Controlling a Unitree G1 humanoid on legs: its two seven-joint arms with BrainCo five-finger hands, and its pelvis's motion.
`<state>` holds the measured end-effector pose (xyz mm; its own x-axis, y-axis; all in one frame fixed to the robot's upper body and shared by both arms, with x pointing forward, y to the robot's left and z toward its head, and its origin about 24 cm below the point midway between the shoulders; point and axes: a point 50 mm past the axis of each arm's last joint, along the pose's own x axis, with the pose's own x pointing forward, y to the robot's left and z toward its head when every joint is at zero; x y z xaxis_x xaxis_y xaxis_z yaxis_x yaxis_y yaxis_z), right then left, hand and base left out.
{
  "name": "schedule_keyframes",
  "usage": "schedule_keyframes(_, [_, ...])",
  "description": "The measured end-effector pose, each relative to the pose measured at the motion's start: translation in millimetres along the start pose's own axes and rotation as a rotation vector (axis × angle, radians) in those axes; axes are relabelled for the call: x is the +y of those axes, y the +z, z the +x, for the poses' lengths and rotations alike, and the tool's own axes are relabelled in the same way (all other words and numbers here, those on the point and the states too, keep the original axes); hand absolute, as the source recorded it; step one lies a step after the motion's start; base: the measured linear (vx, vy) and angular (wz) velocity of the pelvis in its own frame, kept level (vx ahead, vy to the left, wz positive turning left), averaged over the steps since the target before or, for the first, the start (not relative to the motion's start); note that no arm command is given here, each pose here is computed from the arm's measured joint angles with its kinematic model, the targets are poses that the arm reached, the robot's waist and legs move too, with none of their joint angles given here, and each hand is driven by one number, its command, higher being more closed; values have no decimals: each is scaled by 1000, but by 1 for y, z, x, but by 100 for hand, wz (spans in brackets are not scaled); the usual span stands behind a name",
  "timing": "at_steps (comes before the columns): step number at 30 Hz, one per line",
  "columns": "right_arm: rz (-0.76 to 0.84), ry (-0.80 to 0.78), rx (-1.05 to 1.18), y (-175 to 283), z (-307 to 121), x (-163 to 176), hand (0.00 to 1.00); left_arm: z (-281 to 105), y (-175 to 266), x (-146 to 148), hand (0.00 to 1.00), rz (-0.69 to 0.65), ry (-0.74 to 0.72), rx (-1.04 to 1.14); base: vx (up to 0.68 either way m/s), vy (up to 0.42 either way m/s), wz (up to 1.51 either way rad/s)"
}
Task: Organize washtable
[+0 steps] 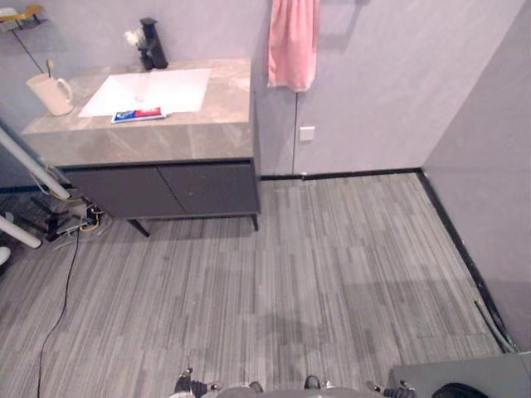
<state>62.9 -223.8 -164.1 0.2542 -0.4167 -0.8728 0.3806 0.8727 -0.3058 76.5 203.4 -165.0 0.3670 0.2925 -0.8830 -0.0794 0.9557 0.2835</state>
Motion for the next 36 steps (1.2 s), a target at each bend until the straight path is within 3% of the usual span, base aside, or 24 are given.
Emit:
schedule_keyframes(7, [90, 14, 1, 1, -3, 9, 0, 2, 11, 13, 0, -51, 43, -40, 29, -97, -24])
schedule_keyframes(11, [112, -5, -24, 7, -1, 2, 0, -2, -1, 6, 0, -151, 43, -6, 203, 21, -69])
schedule_keyframes(18, [139, -11, -34, 11, -1, 1, 0, -8, -25, 1, 0, -169, 43, 61, 324, 192, -100])
schedule_keyframes(23, [111, 33, -27, 0, -8, 15, 0, -5, -21, 22, 0, -215, 121, 56, 485, 241, -69])
schedule_keyframes(26, [24, 71, -142, 26, -8, 18, 0, -2, -9, 21, 0, -212, 115, 23, 398, 149, -37])
schedule_keyframes(28, [56, 202, -332, 70, -19, 40, 0, 0, 1, 22, 0, -199, 106, -8, 384, 39, -16])
schedule_keyframes(31, [70, 252, -544, 129, -35, 57, 0, 2, 22, 11, 0, -168, 58, -76, 362, -40, 21])
schedule_keyframes(34, [47, 252, -655, 148, -47, 61, 0, 2, 34, 3, 0, -134, 18, -114, 458, -170, 73])
schedule_keyframes(36, [-3, 214, -638, 144, -42, 58, 0, -1, 39, -21, 0, -138, -41, -122, 491, -256, 96])
